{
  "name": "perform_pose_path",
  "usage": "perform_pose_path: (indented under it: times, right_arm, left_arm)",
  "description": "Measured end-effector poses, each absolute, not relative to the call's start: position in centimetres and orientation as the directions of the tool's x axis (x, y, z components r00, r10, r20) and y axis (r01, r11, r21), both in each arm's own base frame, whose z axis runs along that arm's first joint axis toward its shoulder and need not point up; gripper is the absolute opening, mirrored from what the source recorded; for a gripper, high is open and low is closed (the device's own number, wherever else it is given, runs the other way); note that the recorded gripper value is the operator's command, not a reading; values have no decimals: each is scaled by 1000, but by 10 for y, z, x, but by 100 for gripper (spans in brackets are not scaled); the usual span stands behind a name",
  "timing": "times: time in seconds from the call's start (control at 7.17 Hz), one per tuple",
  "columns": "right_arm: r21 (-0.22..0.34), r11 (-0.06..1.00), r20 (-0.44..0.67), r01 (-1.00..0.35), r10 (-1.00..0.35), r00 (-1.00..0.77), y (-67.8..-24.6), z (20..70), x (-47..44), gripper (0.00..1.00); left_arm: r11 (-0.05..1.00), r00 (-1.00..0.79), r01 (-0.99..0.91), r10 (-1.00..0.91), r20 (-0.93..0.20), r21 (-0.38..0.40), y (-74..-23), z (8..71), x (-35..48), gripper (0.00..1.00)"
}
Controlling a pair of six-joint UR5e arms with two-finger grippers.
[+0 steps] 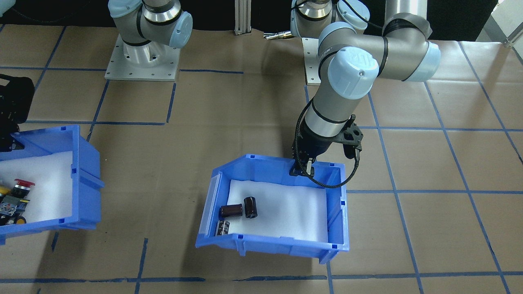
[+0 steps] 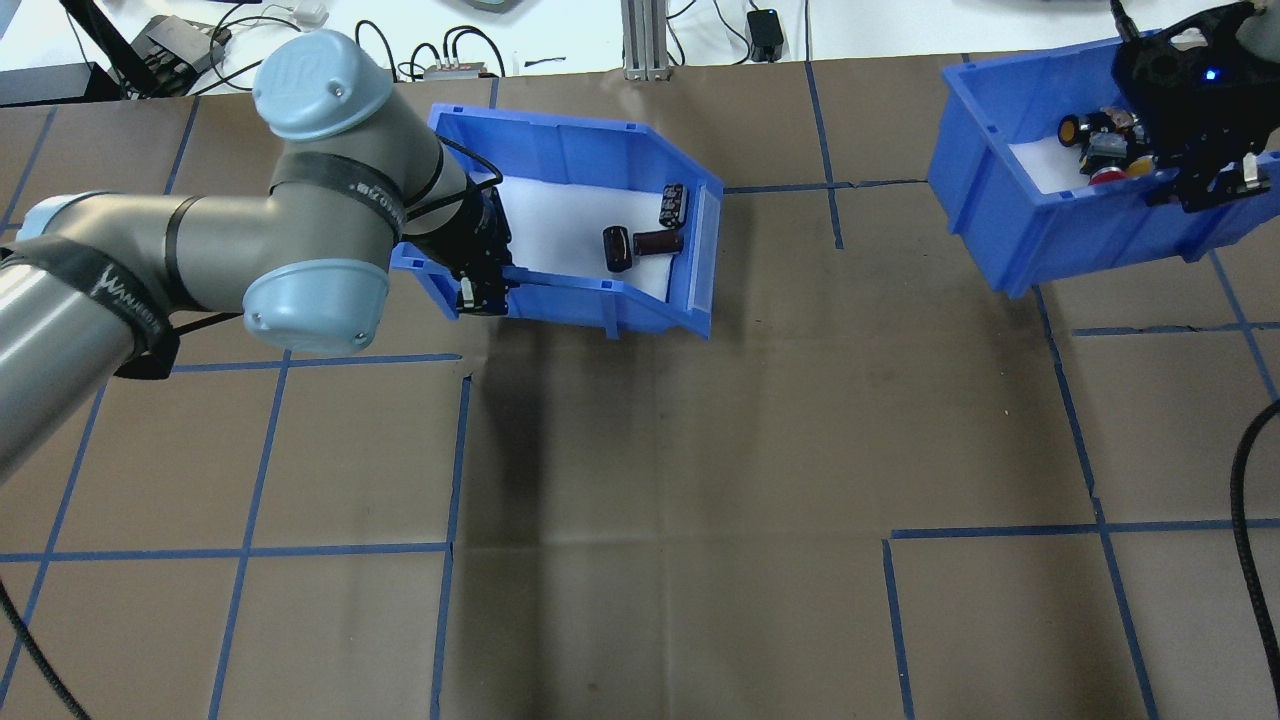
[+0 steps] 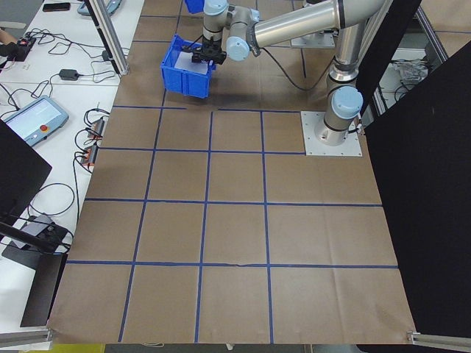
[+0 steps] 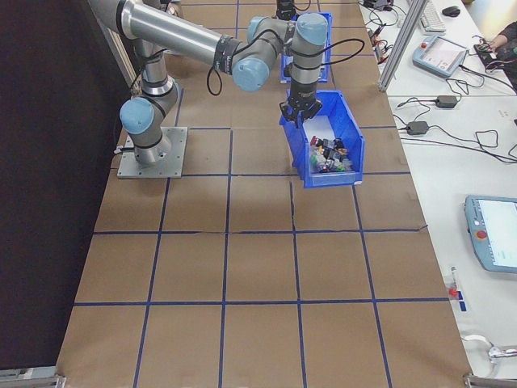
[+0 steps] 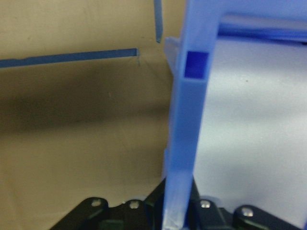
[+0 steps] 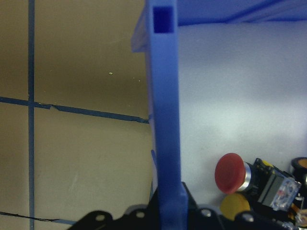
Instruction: Place battery box in front
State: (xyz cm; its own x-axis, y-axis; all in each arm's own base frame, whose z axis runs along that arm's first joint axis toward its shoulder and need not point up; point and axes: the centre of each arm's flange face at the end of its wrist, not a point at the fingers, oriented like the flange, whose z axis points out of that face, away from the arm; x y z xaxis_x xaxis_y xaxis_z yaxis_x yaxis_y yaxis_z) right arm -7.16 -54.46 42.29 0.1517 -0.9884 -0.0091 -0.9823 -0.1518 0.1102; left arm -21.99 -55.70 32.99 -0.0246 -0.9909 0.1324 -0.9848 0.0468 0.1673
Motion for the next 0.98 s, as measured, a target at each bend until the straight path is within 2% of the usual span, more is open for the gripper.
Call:
perform_pose_path:
  times: [0.42, 0.7, 0.84, 0.98]
  right_arm:
    - [102, -162, -32, -982, -987, 159, -509, 400, -66, 0]
    - [102, -109, -27, -989, -994, 107, -490, 388, -60, 0]
    - [105, -66, -19, -992, -998, 65, -484, 387, -58, 0]
    - [105, -34, -16, -994, -999, 33, -480, 386, -56, 0]
  left_arm:
    - [-42, 66, -979, -991, 115, 198, -601, 315, -283, 1]
    - [-63, 85, -978, -991, 101, 201, -609, 303, -304, 4]
    - [-73, 94, -976, -991, 96, 203, -610, 300, -308, 10]
    - [-82, 102, -975, -991, 90, 204, -610, 297, -313, 34]
